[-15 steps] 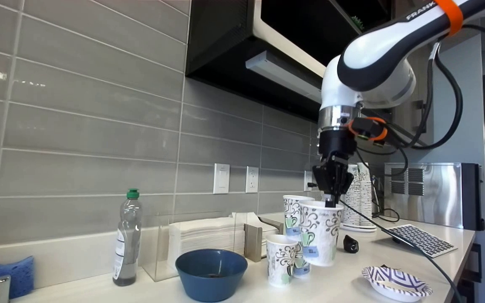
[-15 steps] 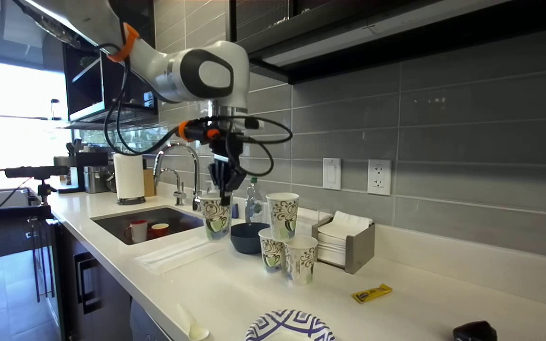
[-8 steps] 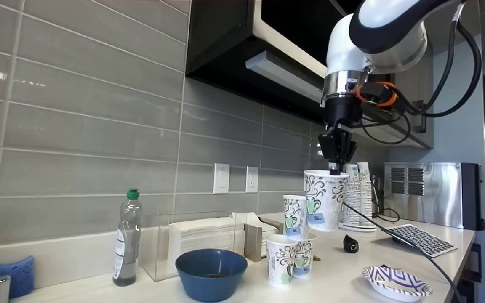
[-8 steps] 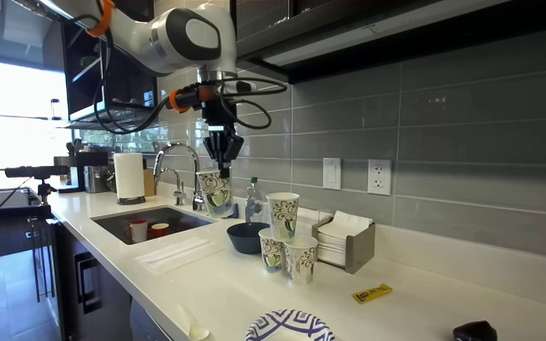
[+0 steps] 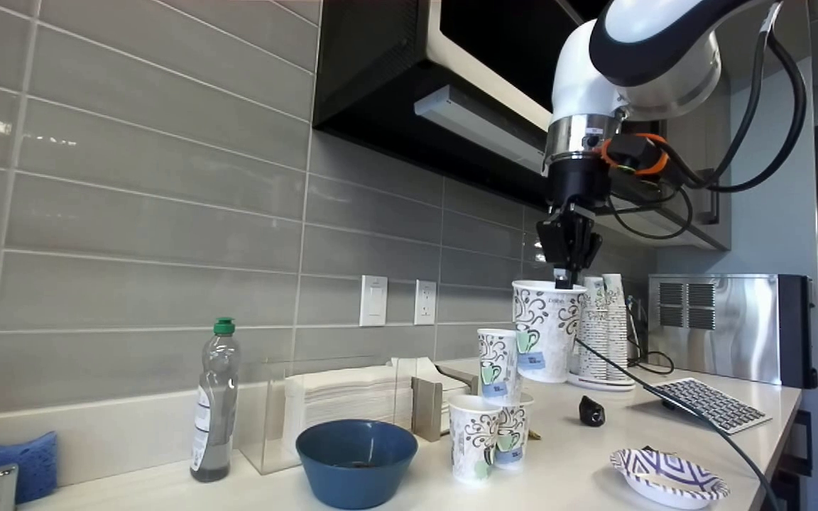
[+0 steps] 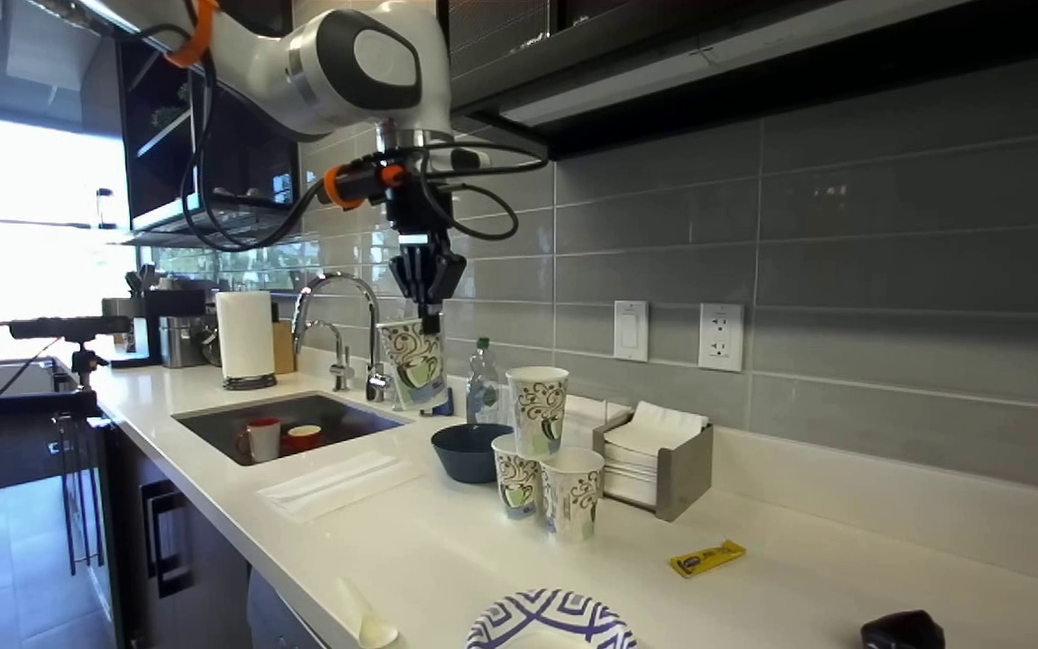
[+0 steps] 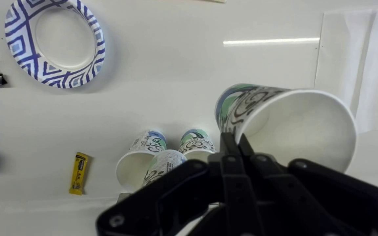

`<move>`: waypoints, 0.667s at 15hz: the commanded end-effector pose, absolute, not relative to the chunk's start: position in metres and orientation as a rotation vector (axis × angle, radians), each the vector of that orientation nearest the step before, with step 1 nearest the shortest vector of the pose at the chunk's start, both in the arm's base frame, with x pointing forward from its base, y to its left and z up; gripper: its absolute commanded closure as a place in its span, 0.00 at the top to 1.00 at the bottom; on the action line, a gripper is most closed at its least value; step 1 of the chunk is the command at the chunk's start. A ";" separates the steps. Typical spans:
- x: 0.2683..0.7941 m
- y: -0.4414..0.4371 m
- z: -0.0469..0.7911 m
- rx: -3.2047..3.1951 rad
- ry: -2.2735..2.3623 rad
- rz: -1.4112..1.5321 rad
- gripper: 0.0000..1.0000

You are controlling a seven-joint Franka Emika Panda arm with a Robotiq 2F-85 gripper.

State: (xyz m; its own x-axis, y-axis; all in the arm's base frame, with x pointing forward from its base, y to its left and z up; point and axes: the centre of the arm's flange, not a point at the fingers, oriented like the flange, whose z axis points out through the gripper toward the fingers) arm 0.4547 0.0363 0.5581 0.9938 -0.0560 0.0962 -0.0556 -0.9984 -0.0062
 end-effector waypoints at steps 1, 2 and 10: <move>0.456 0.024 0.584 -3.130 0.149 -0.160 0.01; 0.458 0.019 0.588 -3.129 0.178 -0.164 0.01; 0.470 -0.021 0.623 -3.072 0.384 -0.238 0.01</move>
